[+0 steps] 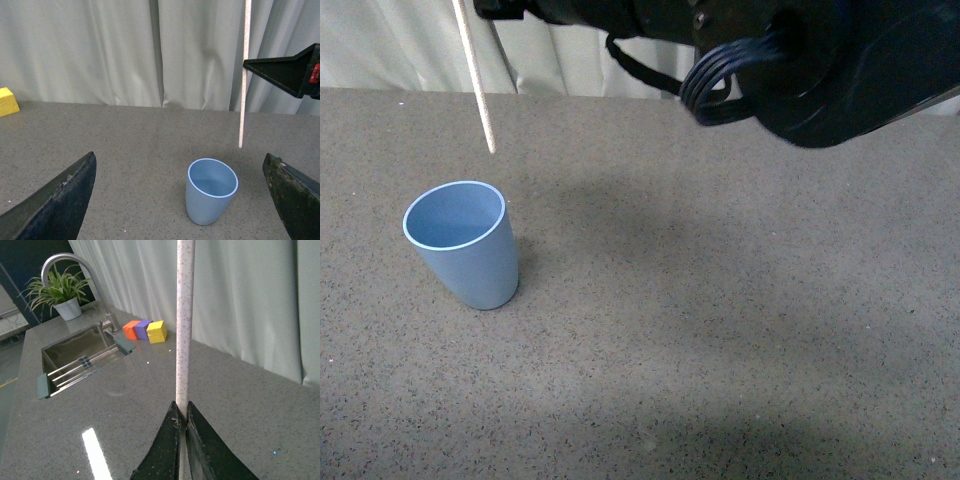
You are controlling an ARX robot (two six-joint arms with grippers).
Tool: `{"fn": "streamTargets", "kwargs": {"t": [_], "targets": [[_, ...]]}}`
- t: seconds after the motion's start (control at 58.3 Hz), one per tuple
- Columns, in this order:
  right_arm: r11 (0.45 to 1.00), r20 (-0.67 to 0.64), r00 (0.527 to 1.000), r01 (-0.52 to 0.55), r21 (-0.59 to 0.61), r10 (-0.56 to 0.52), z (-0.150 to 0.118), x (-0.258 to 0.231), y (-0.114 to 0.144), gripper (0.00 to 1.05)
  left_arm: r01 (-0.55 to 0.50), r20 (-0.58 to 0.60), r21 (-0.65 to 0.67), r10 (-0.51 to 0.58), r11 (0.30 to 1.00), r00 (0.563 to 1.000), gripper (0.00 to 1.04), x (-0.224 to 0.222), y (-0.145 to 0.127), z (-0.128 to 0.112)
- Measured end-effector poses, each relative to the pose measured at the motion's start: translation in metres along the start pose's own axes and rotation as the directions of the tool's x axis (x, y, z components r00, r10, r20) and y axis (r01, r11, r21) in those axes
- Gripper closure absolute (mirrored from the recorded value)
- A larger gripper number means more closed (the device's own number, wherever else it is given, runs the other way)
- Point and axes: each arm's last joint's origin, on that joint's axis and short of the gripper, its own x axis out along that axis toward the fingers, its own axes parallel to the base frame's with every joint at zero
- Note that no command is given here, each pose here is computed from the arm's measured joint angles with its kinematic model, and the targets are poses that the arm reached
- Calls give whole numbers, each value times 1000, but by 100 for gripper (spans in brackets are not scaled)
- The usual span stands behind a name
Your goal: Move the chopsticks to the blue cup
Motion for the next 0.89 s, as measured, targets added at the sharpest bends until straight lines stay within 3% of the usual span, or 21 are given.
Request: {"fn": "streamTargets", "kwargs": {"t": [0.257, 0.429, 0.721, 0.892], "targets": [[997, -24, 997, -78, 23, 79, -28, 24, 8, 104, 1, 0, 0, -1, 1000, 1000, 7, 0, 0, 0], [995, -144, 985, -91, 42, 96, -63, 32, 11, 104, 1, 0, 0, -1, 1000, 1000, 7, 0, 0, 0], [997, -179, 982, -59, 42, 66, -77, 31, 3, 104, 1, 0, 0, -1, 1000, 1000, 7, 0, 0, 0], [998, -174, 983, -56, 36, 61, -76, 30, 2, 76, 1, 0, 0, -1, 1000, 1000, 7, 0, 0, 0]]}}
